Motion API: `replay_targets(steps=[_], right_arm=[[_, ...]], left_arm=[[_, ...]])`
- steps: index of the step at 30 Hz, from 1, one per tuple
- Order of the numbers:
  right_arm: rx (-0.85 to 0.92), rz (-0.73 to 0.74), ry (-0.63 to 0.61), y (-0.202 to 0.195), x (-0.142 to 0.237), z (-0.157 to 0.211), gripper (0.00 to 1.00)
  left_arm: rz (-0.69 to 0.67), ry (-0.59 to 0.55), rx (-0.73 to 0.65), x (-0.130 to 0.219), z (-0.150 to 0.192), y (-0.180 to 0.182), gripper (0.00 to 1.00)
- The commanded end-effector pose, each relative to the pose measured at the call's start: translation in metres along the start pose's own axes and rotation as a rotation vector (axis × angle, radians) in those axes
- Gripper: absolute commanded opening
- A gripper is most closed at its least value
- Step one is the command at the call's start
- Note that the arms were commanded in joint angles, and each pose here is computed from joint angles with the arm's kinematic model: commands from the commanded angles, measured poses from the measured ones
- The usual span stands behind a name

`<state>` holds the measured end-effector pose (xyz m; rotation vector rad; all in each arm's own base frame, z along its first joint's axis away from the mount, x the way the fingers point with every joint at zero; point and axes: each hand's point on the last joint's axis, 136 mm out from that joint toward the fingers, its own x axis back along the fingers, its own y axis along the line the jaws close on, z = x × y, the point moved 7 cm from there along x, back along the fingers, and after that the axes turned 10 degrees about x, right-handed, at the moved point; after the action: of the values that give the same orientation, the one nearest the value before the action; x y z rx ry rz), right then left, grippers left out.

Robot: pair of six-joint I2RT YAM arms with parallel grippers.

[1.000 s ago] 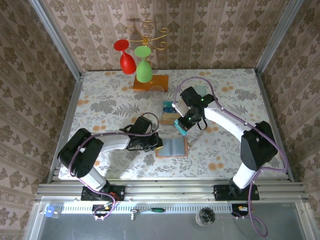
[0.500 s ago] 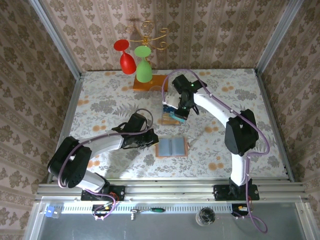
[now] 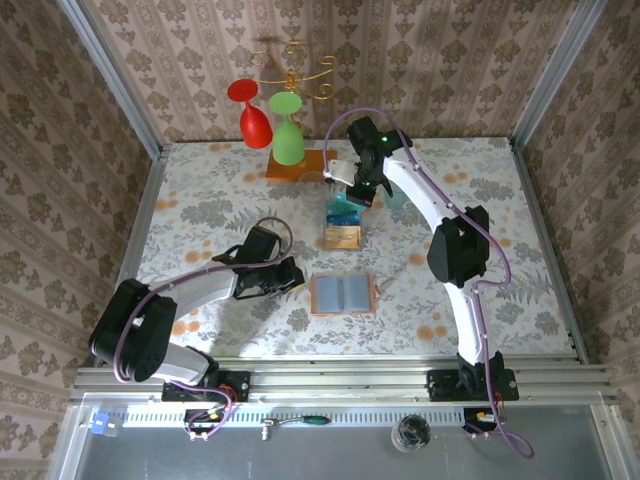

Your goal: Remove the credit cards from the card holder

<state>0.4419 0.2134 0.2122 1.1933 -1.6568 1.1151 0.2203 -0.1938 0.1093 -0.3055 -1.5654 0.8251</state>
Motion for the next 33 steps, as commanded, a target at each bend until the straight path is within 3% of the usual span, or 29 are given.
replay_targets(steps=[1,10,14,25,33], right_arm=[[0.021,-0.063,-0.002,0.002,-0.005,0.0,0.0],[0.027,-0.076,-0.001,-0.006,-0.027,-0.003,0.02],[0.019,-0.072,0.011,-0.007,-0.033,-0.001,0.1],[-0.051,-0.027,-0.008,-0.008,-0.011,-0.002,0.22],[-0.21,0.053,-0.075,0.006,0.002,0.005,0.33]], left_arm=[[-0.025,0.021,-0.001,-0.001,0.0,0.009,0.07],[-0.035,0.021,0.021,0.001,-0.006,0.015,0.07],[-0.042,0.02,0.029,0.003,-0.008,0.018,0.07],[-0.111,-0.02,-0.011,0.015,-0.016,0.027,0.09],[-0.175,-0.136,-0.065,0.038,-0.032,0.034,0.29]])
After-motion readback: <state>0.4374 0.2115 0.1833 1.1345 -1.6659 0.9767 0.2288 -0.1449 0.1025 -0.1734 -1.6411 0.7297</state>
